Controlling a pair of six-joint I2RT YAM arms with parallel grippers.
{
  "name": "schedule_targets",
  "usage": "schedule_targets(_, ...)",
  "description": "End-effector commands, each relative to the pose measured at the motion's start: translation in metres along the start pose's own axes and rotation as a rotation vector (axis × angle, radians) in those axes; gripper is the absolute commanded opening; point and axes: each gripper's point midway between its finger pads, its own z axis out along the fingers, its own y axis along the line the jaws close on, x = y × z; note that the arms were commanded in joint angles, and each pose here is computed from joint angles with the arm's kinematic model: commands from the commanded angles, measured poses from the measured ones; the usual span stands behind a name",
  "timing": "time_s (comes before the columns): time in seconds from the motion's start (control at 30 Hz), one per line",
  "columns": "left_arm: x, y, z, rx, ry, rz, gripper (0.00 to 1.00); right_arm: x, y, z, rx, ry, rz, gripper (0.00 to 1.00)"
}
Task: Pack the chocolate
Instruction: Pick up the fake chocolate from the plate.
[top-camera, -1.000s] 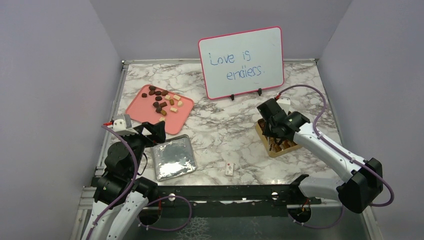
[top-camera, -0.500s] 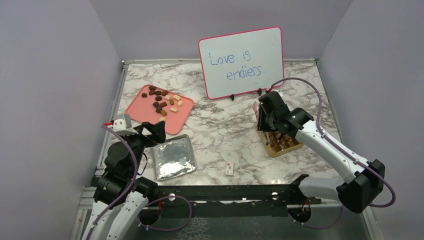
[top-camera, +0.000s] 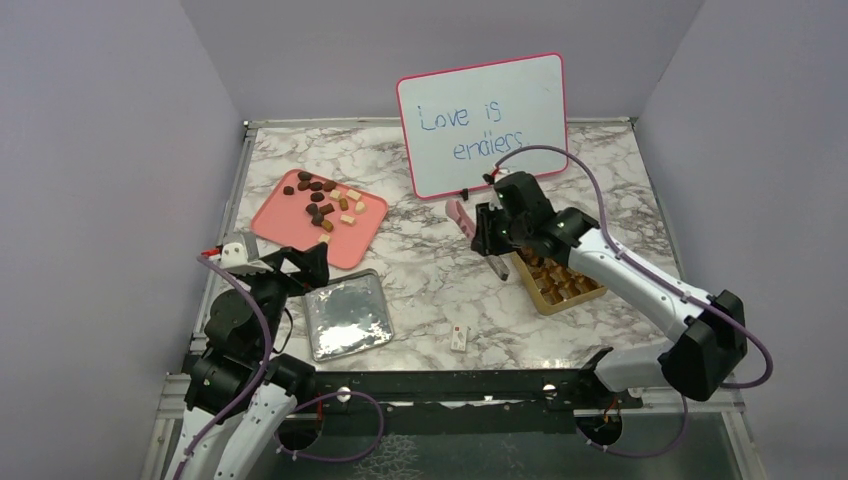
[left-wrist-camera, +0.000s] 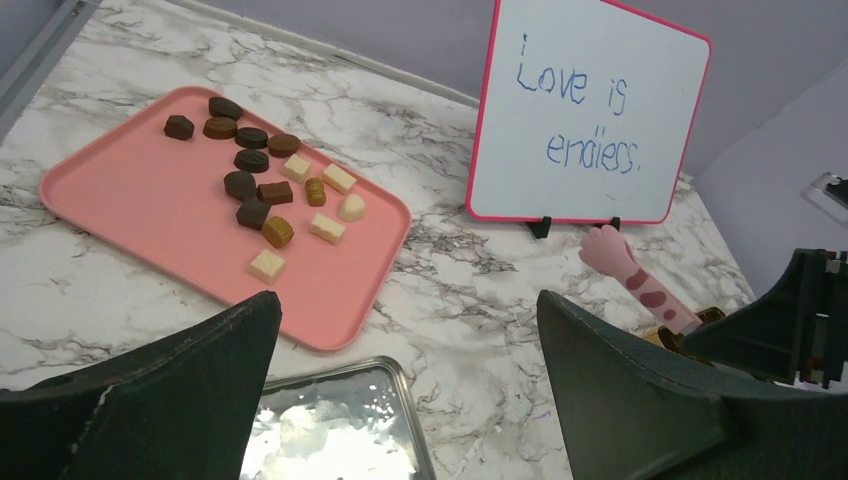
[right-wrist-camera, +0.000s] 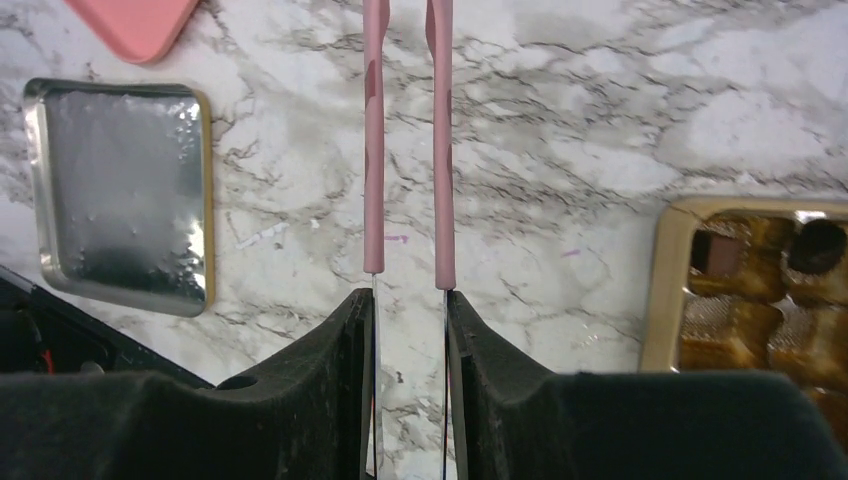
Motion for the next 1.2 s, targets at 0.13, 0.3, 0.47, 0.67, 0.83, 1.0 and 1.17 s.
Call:
schedule_targets(0.13,-0.011,-0.001,-0.004,0.008,-0.046,-0.01,0.99,-0.022,0.084,0.036,-0.181,-0.034,-0.156,0.36)
schedule_targets(0.3,-0.016,0.003,-0.008,-0.012,-0.067,-0.018,0.99,-0.021,0.131,0.066,-0.212,-0.014,-0.283,0.37)
schedule_targets(0.47,-0.019,0.006,-0.01,-0.028,-0.075,-0.022,0.99,-0.025,0.161,0.104,-0.234,-0.003,-0.391,0.37)
schedule_targets(0.67,-0.019,0.007,-0.011,-0.034,-0.075,-0.024,0.99,-0.029,0.168,0.146,-0.211,0.013,-0.464,0.38)
schedule_targets(0.83,-0.017,0.007,-0.009,-0.035,-0.068,-0.024,0.99,-0.038,0.168,0.167,-0.167,0.005,-0.514,0.38)
schedule_targets(1.0,-0.016,0.008,-0.008,-0.038,-0.065,-0.023,0.99,-0.039,0.163,0.183,-0.121,0.02,-0.548,0.39)
schedule_targets(1.17,-0.016,0.008,-0.008,-0.038,-0.065,-0.023,0.99,-0.035,0.16,0.194,-0.106,0.047,-0.572,0.39)
